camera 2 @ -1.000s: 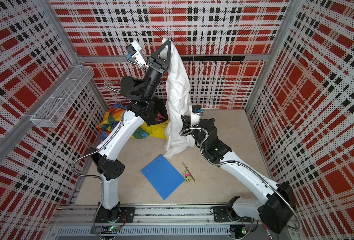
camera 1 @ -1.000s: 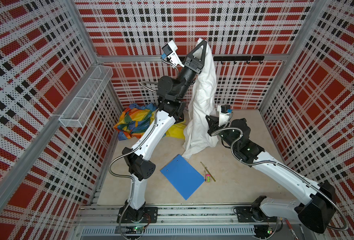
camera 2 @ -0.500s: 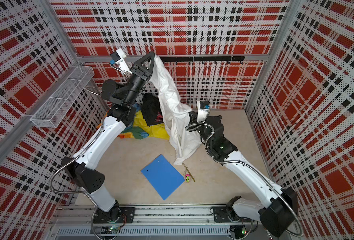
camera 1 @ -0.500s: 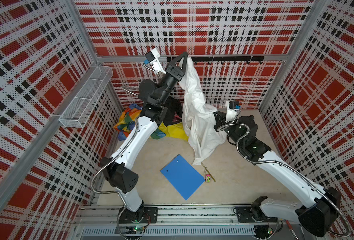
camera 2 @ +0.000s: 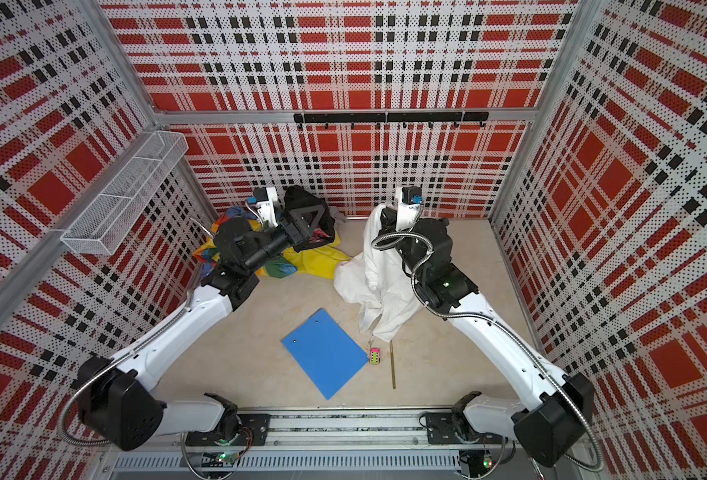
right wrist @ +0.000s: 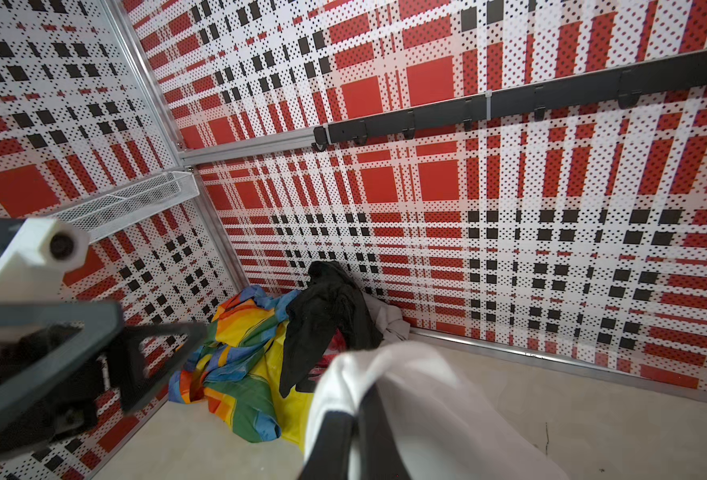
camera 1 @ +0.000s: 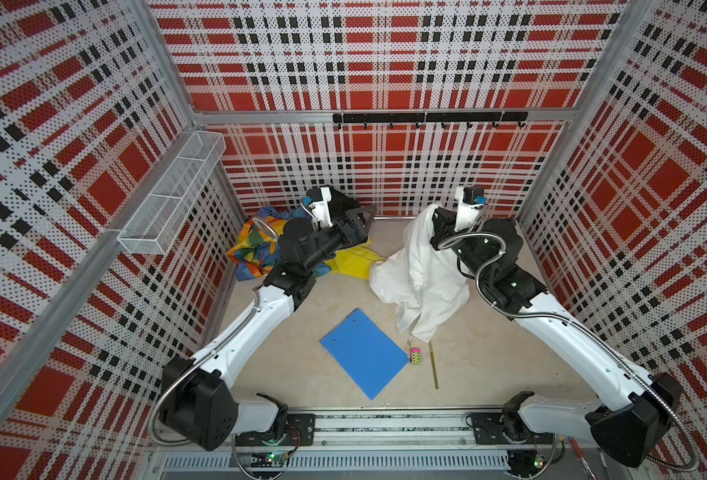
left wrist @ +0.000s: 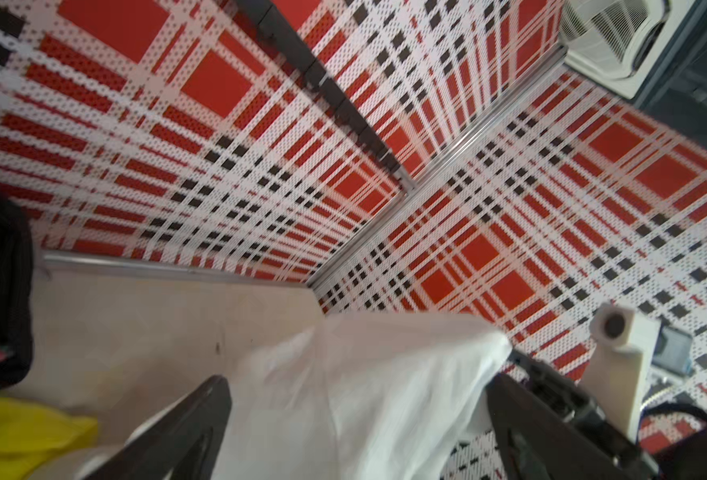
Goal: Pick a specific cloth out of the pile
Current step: 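Carry the white cloth away with the right gripper while the left withdraws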
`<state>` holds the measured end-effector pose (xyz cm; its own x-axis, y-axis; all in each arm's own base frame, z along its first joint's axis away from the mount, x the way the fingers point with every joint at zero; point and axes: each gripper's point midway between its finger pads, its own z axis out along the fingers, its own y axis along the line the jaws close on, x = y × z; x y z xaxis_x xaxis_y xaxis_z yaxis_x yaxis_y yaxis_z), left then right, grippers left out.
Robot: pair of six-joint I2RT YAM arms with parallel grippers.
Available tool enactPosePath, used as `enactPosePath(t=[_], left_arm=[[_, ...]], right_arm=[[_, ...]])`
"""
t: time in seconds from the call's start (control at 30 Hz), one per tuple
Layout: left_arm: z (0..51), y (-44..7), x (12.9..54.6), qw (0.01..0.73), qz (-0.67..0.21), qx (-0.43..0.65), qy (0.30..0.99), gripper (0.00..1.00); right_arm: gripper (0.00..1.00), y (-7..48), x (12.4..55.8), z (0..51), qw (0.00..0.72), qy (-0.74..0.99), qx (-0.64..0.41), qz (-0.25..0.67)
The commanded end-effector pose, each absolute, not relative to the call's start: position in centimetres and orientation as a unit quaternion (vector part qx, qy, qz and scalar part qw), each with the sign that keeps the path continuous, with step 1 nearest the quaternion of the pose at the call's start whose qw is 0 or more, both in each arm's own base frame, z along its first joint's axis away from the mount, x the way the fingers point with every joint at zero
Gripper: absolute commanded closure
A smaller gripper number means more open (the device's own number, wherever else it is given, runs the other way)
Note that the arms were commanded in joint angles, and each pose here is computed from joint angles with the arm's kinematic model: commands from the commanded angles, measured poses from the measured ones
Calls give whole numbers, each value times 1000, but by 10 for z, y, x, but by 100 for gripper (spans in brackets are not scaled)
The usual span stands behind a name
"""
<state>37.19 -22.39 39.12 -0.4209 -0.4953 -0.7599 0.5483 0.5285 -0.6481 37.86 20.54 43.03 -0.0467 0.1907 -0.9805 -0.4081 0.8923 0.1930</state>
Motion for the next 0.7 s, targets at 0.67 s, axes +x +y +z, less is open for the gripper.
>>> enactPosePath(t=[0.67], left_arm=[[271, -153, 241, 559, -364, 73, 741, 1]], right_arm=[[100, 119, 377, 647, 853, 500, 25, 147]])
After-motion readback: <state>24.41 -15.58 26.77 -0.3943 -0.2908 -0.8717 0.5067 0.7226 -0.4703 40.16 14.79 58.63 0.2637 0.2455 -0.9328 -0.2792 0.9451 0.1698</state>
